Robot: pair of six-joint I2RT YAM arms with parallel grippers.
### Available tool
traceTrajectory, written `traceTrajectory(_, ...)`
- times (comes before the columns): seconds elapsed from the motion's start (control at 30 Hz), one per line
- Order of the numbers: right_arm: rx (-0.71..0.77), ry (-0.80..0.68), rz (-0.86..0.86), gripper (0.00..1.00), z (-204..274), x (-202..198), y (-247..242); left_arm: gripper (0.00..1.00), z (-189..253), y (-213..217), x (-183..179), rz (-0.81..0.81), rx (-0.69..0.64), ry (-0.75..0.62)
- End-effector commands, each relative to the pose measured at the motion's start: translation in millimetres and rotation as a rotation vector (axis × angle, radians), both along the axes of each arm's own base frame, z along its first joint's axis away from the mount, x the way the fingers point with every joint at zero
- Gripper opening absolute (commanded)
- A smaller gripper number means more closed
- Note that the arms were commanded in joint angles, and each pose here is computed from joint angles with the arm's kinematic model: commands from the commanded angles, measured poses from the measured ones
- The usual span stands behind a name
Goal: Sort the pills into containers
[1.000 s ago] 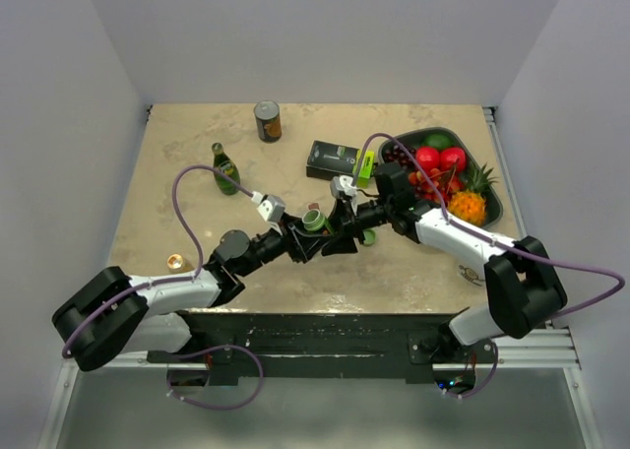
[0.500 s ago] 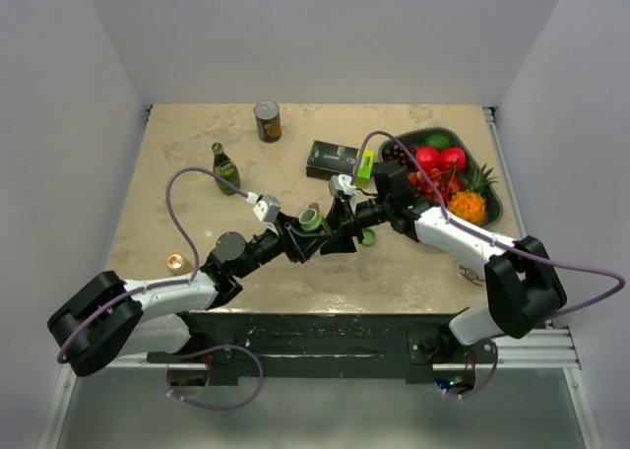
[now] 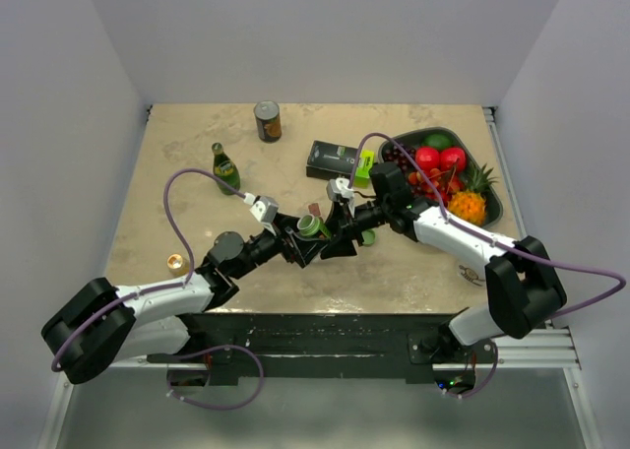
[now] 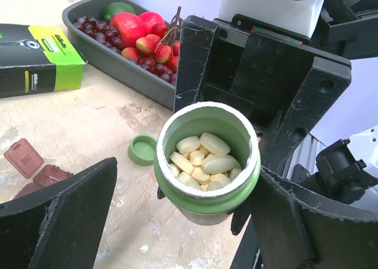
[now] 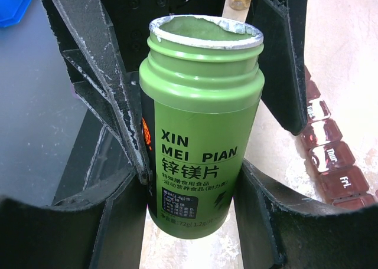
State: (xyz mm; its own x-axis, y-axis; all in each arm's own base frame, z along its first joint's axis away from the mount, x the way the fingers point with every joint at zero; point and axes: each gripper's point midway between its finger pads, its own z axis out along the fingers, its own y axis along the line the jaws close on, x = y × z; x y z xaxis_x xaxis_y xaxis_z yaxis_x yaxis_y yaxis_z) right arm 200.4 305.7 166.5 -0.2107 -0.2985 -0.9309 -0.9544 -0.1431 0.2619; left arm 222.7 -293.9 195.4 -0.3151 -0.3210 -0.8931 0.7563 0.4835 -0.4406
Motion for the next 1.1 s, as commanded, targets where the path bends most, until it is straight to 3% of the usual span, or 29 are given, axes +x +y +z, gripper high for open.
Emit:
traceTrajectory(0.0,0.001,-0.059,-0.010,0.01,5.7,8.6,1.5,0.93,76.4,-1.5,-11.7,-0.053,-0.208,-0.144)
traceTrajectory(0.6,0.023,-0.044,0.022,0.01,10.8,2.8,2.7,0.85,106.9,9.5,-19.5,-0.070,-0.455,-0.092)
traceTrajectory(0.83,0.029,-0.034,0.027,0.01,12.2,1.8,2.9,0.85,95.7,5.0,-17.1,-0.062,-0.360,-0.122)
traceTrajectory(1.07,0.031,-0.033,0.024,0.00,12.6,2.9,2.1,0.83,67.8,-3.8,-6.5,-0.041,-0.155,-0.109)
